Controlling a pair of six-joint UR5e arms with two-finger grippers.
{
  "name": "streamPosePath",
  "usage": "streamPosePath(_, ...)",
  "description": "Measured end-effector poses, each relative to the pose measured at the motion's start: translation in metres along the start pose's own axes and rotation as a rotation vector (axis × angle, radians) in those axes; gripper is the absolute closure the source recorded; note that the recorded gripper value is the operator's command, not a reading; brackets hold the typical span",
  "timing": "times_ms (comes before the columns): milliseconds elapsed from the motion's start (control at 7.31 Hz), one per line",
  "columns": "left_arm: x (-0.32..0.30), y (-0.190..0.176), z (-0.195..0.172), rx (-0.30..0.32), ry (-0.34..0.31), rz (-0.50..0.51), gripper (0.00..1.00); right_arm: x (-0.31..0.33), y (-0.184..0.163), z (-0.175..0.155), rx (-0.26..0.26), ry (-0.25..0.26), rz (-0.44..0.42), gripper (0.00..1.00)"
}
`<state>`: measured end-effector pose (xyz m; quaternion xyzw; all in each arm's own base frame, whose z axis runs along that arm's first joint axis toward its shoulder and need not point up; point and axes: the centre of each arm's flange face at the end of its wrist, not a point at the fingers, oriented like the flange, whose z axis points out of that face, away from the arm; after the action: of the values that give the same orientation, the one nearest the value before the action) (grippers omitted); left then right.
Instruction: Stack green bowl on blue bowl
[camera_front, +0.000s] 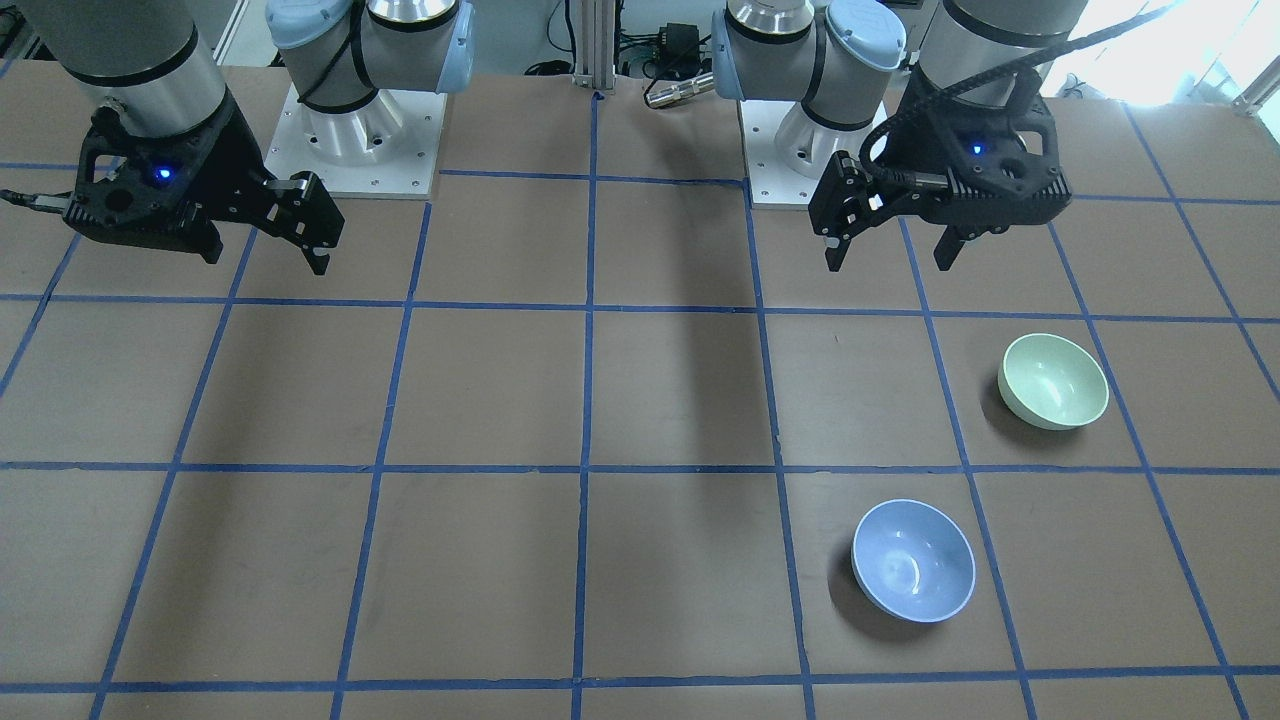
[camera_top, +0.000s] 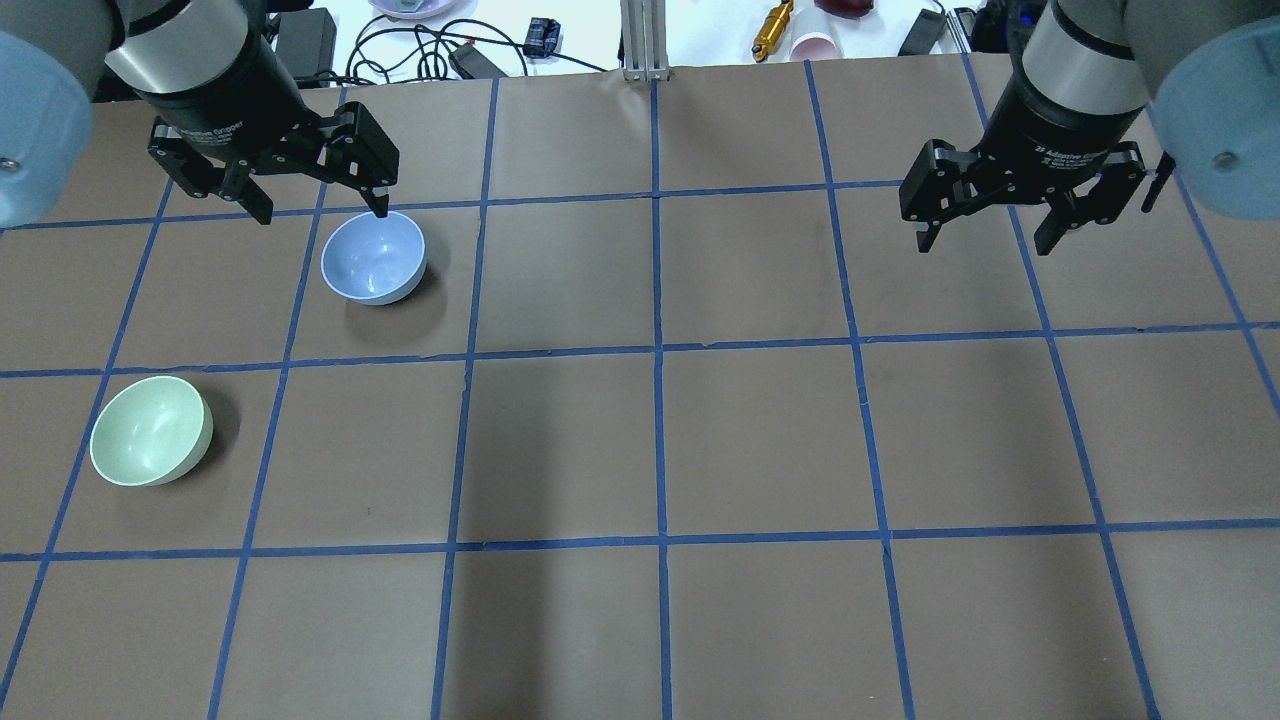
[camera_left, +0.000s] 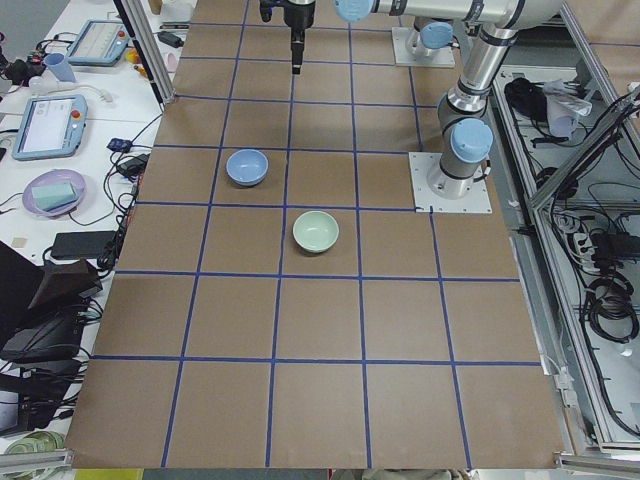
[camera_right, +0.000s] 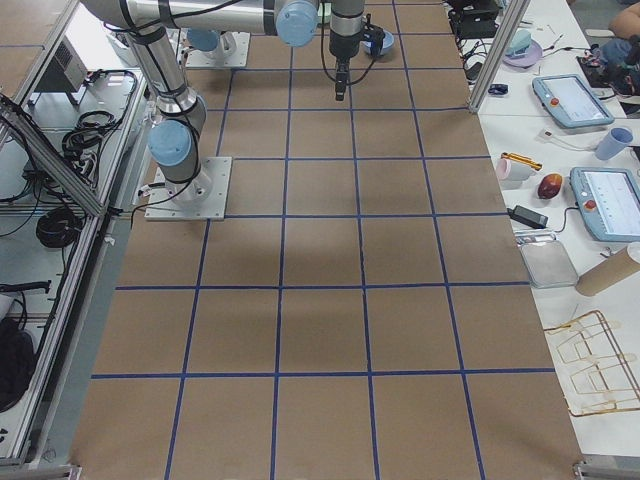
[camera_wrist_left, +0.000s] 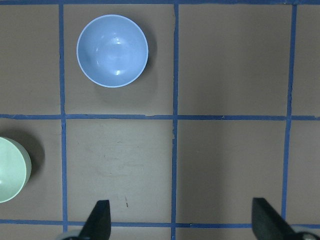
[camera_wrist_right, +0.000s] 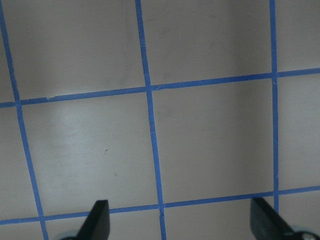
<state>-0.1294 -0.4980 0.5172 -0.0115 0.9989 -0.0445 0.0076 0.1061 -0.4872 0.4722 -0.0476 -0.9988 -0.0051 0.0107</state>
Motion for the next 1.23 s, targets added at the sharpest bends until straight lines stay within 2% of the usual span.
streamPosePath(1232, -0.0038, 0.0003, 0.0088, -0.027, -0.004, -0.007, 0.00, -0.0001, 0.0000, 0.0000, 0.000, -0.001, 0.000, 0.00)
